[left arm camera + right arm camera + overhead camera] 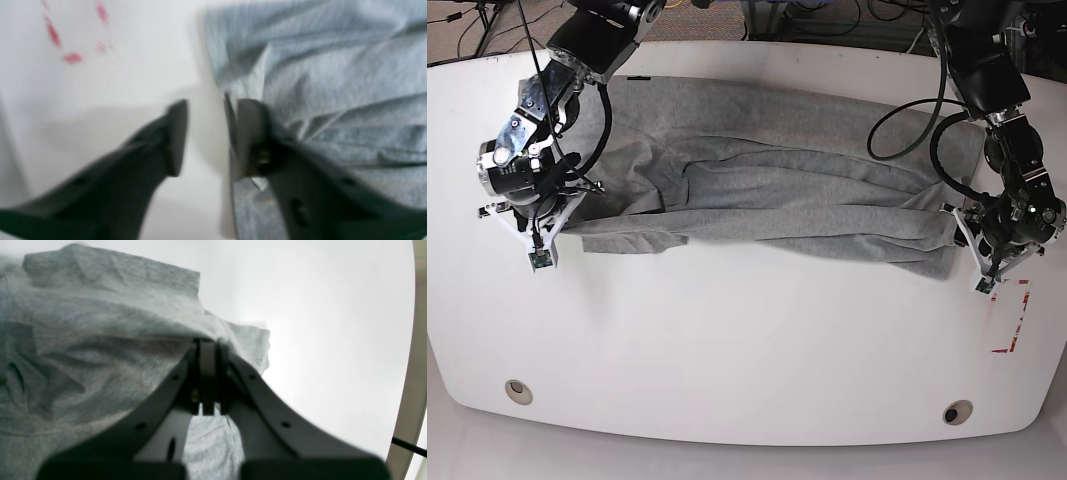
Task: Layout the t-shirt on the table in an organized manner, then fold the t-shirt properly
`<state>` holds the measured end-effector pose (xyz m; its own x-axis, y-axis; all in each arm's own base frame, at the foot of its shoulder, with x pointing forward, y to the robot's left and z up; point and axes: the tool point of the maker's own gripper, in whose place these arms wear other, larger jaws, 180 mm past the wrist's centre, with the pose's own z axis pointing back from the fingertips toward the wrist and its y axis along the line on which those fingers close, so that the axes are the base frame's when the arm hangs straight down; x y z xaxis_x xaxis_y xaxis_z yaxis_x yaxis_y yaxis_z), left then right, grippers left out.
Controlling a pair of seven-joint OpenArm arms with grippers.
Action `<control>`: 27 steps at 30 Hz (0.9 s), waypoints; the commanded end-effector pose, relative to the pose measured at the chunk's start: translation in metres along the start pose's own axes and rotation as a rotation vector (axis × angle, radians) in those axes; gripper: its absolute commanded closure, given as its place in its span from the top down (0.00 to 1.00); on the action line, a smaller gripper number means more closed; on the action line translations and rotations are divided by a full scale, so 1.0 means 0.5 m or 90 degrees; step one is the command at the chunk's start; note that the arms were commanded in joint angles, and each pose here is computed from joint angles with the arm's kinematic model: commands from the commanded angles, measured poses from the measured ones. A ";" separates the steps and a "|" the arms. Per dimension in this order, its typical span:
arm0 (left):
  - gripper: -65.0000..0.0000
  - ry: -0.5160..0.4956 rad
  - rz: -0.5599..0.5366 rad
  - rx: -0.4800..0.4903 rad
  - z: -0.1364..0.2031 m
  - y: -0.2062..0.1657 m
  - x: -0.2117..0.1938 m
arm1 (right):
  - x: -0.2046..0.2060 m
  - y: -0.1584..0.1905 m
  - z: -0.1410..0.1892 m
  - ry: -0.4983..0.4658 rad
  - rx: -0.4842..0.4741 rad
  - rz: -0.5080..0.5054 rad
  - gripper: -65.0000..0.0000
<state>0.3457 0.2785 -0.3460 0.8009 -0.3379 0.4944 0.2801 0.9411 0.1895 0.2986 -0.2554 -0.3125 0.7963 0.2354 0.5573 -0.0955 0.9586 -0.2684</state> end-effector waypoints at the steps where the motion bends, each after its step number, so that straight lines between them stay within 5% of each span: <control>1: 0.43 -0.019 0.034 0.005 0.002 0.025 0.010 | 0.027 -0.015 0.010 -0.029 -0.015 0.002 0.00; 17: 0.51 0.007 0.072 -0.050 -0.044 -0.004 -0.005 | 0.025 -0.013 0.009 -0.027 -0.013 0.002 0.00; 27: 0.52 -0.030 0.089 -0.089 -0.044 -0.025 0.025 | 0.025 -0.012 0.009 -0.027 -0.012 0.001 0.00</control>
<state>0.3478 0.2594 -0.3815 0.8500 -0.2059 0.4848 0.2395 0.9709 -0.0076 0.2983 -0.2549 -0.3136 0.7979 0.2342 0.5554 -0.0963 0.9591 -0.2661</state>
